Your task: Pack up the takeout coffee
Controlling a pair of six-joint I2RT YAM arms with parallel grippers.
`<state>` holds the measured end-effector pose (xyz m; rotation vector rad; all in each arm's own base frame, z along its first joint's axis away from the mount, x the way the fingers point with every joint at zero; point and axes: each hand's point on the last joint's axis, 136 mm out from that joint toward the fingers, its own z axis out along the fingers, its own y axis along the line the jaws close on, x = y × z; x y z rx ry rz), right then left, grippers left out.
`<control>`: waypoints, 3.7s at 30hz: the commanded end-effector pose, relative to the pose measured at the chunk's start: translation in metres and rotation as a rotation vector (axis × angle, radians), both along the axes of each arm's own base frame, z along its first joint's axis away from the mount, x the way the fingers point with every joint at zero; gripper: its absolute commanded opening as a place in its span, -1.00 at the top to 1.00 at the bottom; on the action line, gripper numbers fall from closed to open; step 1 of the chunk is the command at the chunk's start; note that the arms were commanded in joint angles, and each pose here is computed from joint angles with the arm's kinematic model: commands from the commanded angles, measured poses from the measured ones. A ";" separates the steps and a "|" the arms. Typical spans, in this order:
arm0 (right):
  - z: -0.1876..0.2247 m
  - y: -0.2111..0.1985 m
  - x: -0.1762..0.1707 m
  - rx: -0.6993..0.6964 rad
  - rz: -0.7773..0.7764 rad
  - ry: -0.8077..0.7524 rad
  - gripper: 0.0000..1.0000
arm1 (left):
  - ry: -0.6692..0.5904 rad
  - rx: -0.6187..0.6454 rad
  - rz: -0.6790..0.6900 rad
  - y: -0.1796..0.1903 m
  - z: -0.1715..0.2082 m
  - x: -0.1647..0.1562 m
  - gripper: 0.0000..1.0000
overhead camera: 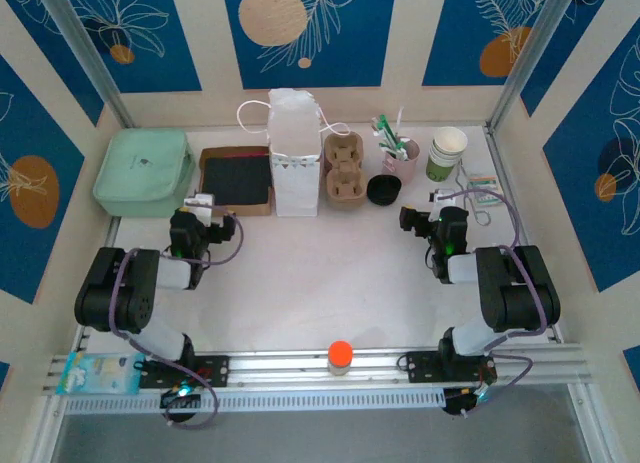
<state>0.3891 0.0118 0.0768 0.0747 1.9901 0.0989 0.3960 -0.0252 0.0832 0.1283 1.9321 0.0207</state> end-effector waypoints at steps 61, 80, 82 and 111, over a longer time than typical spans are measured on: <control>0.124 0.005 -0.069 0.354 -0.185 0.095 -0.98 | 0.263 -0.413 0.208 -0.012 0.088 -0.057 -0.99; 0.192 0.002 -0.051 0.310 -0.221 0.469 -0.89 | 0.352 -0.437 -0.180 -0.110 0.098 -0.157 -0.91; 0.189 0.011 -0.046 0.345 -0.185 0.518 -0.74 | 0.363 -0.400 -0.216 -0.127 0.094 -0.158 -0.91; 0.152 -0.006 -0.059 0.494 -0.233 0.667 -0.85 | 0.450 -0.588 -0.381 -0.253 0.087 -0.068 -0.87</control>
